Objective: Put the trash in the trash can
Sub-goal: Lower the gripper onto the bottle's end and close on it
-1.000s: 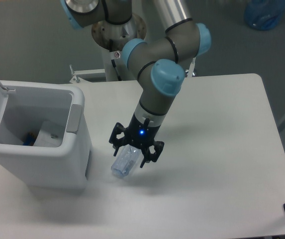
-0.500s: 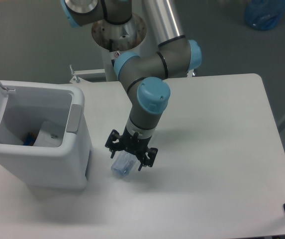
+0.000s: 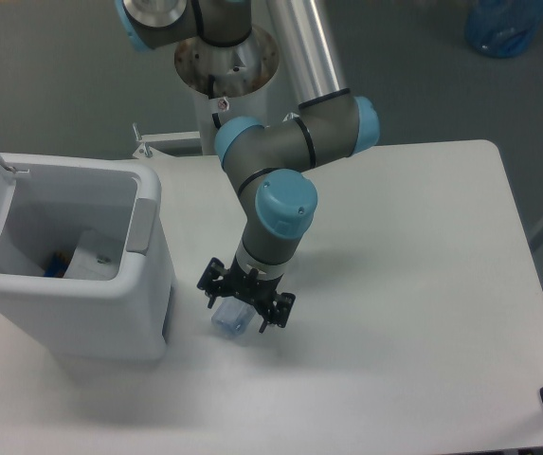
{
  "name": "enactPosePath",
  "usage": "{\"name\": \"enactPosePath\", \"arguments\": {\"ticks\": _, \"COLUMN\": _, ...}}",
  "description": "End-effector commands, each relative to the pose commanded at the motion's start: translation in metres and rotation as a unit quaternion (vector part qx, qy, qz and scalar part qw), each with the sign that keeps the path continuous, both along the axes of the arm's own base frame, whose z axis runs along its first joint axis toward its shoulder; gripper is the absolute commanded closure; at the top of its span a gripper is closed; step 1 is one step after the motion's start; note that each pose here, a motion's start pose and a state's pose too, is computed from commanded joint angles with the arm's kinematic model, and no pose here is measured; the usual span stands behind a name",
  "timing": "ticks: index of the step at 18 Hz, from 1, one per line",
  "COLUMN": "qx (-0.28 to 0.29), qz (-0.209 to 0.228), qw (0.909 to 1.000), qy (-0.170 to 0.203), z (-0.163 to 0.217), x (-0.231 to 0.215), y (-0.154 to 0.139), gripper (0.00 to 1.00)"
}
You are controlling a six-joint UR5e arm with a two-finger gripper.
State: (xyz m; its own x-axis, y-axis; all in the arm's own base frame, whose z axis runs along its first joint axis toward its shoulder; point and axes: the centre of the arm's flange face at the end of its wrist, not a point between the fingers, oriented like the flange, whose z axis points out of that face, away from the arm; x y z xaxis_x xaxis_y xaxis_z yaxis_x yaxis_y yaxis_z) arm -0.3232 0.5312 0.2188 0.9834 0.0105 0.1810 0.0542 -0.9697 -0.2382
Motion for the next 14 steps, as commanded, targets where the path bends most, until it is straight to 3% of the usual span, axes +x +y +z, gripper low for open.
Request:
{"name": "enactPosePath", "arguments": {"ticks": 2, "qx": -0.008, "qz": -0.006, "qw": 0.9999, "qy": -0.003, "z": -0.009, "x": 0.006, "y": 0.004, "gripper": 0.00}}
{"name": "enactPosePath", "arguments": {"ticks": 7, "qx": -0.085, "qz": -0.030, "qw": 0.9946, "qy": 0.052, "z": -0.033, "x": 0.022, "y": 0.014, "gripper": 0.00}}
{"name": "enactPosePath", "arguments": {"ticks": 10, "qx": -0.085, "qz": -0.029, "qw": 0.9945, "qy": 0.054, "z": -0.032, "x": 0.021, "y": 0.014, "gripper": 0.04}}
{"name": "enactPosePath", "arguments": {"ticks": 11, "qx": -0.086, "qz": -0.029, "qw": 0.9945, "qy": 0.053, "z": -0.032, "x": 0.021, "y": 0.014, "gripper": 0.20}}
{"name": "enactPosePath", "arguments": {"ticks": 13, "qx": -0.084, "qz": -0.029, "qw": 0.9946, "qy": 0.054, "z": -0.030, "x": 0.022, "y": 0.014, "gripper": 0.66}}
{"name": "enactPosePath", "arguments": {"ticks": 14, "qx": -0.082, "qz": -0.028, "qw": 0.9947, "qy": 0.055, "z": -0.028, "x": 0.021, "y": 0.015, "gripper": 0.81}}
